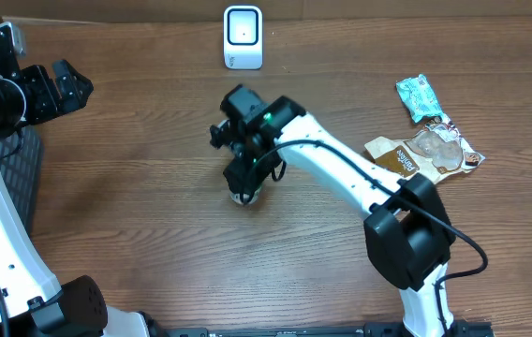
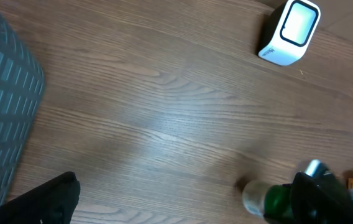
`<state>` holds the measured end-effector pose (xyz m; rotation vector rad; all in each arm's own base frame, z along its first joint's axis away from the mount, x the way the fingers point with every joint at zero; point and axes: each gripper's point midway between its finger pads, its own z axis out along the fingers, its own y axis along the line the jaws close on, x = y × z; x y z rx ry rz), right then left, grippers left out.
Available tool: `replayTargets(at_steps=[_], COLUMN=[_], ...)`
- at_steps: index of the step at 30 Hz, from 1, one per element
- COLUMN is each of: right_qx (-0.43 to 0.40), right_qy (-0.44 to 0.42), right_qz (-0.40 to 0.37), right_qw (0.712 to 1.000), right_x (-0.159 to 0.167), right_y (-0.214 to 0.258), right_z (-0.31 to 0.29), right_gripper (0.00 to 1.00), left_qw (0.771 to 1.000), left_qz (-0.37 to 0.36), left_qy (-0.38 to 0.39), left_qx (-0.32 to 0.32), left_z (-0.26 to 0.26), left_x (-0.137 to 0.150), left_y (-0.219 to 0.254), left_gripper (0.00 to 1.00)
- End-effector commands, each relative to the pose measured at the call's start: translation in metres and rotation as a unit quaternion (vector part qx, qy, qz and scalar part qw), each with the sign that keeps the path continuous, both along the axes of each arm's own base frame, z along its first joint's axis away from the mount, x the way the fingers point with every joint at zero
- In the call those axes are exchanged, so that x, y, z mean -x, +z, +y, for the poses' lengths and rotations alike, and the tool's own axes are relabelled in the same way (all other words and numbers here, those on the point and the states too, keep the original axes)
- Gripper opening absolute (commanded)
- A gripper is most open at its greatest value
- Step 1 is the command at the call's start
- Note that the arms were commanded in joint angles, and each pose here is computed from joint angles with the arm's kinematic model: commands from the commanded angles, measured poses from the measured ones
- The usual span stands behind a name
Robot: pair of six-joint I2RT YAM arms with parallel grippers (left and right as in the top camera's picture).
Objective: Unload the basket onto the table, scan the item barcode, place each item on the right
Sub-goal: 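Carry the jar up and tilt it toward the white scanner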
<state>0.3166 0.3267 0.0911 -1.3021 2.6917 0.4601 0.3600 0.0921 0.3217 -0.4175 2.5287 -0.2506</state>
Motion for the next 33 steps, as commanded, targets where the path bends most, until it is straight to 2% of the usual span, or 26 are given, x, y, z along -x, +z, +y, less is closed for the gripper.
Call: replayTargets(at_steps=[1, 5, 8, 14, 18, 24, 33], right_qx=[-0.082, -0.141, -0.22, -0.389, -0.488, -0.528, -0.52], right_qy=[-0.01, -0.014, -0.013, -0.016, -0.021, -0.045, -0.048], right_qz=[-0.008, 0.013, 0.042, 0.085, 0.112, 0.105, 0.089], right_qw=[0.997, 0.99, 0.974, 0.917, 0.866, 0.841, 0.849], right_x=[-0.008, -0.005, -0.003, -0.011, -0.022, -0.039, -0.045], right_y=[0.058, 0.088, 0.123, 0.201, 0.242, 0.258, 0.254], right_z=[0.008, 0.005, 0.002, -0.029, -0.065, -0.1, -0.102], right_gripper=[0.56, 0.53, 0.53, 0.53, 0.57, 0.57, 0.53], left_qw=[1.0, 1.0, 1.0, 1.0, 1.0, 1.0, 1.0], left_qz=[-0.012, -0.012, -0.012, -0.012, -0.012, -0.012, -0.012], left_qy=[-0.013, -0.013, -0.013, -0.013, -0.013, -0.013, -0.013], left_qx=[-0.006, -0.006, -0.006, -0.006, -0.006, -0.006, -0.006], left_z=[-0.004, -0.004, -0.004, -0.004, -0.004, -0.004, -0.004], left_x=[0.0, 0.0, 0.0, 0.0, 0.0, 0.0, 0.0], left_y=[0.007, 0.007, 0.007, 0.007, 0.007, 0.007, 0.007], left_gripper=[1.0, 1.0, 1.0, 0.99, 1.0, 1.0, 1.0])
